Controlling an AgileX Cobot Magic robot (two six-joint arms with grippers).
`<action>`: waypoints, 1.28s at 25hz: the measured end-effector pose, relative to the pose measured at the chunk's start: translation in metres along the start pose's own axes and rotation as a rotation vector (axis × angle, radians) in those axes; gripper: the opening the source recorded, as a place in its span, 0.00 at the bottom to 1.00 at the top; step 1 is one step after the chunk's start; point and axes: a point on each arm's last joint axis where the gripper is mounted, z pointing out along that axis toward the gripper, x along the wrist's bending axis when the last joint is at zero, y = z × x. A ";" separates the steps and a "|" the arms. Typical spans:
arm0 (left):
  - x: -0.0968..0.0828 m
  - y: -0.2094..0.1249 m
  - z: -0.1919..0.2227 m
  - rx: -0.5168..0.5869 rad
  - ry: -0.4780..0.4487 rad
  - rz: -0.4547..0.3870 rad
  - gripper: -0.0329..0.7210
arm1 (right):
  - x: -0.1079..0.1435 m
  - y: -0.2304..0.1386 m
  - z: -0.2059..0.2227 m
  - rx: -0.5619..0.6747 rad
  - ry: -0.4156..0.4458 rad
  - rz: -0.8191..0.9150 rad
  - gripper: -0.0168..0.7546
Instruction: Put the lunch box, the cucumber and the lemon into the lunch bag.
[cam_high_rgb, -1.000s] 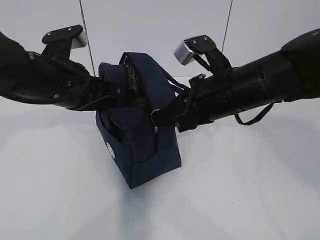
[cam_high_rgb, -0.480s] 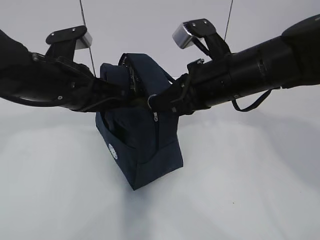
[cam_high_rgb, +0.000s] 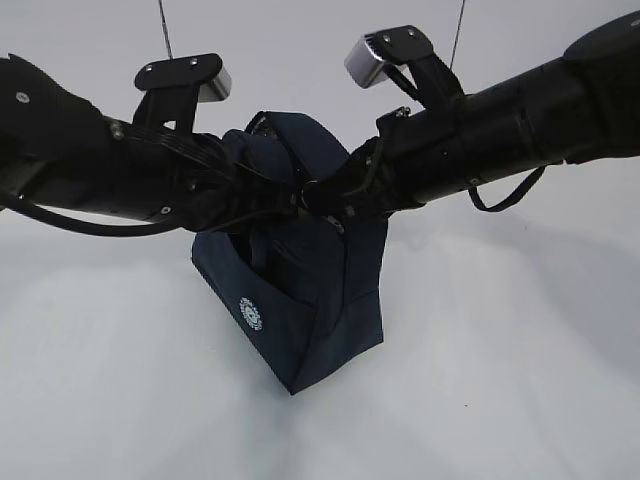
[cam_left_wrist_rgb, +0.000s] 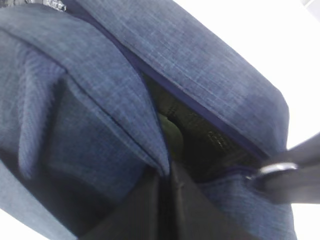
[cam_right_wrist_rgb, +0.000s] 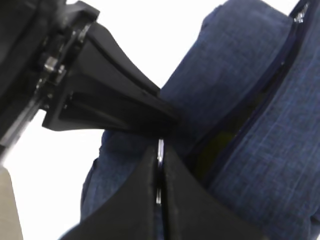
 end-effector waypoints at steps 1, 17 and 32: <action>-0.001 0.000 0.000 0.000 -0.001 -0.001 0.04 | 0.000 -0.001 0.000 0.012 -0.002 0.003 0.03; -0.001 0.007 -0.010 -0.030 -0.007 0.009 0.32 | 0.007 -0.004 -0.012 0.116 0.001 -0.041 0.03; -0.021 0.012 -0.052 0.053 -0.194 -0.056 0.69 | 0.009 -0.001 -0.015 0.134 0.015 -0.046 0.03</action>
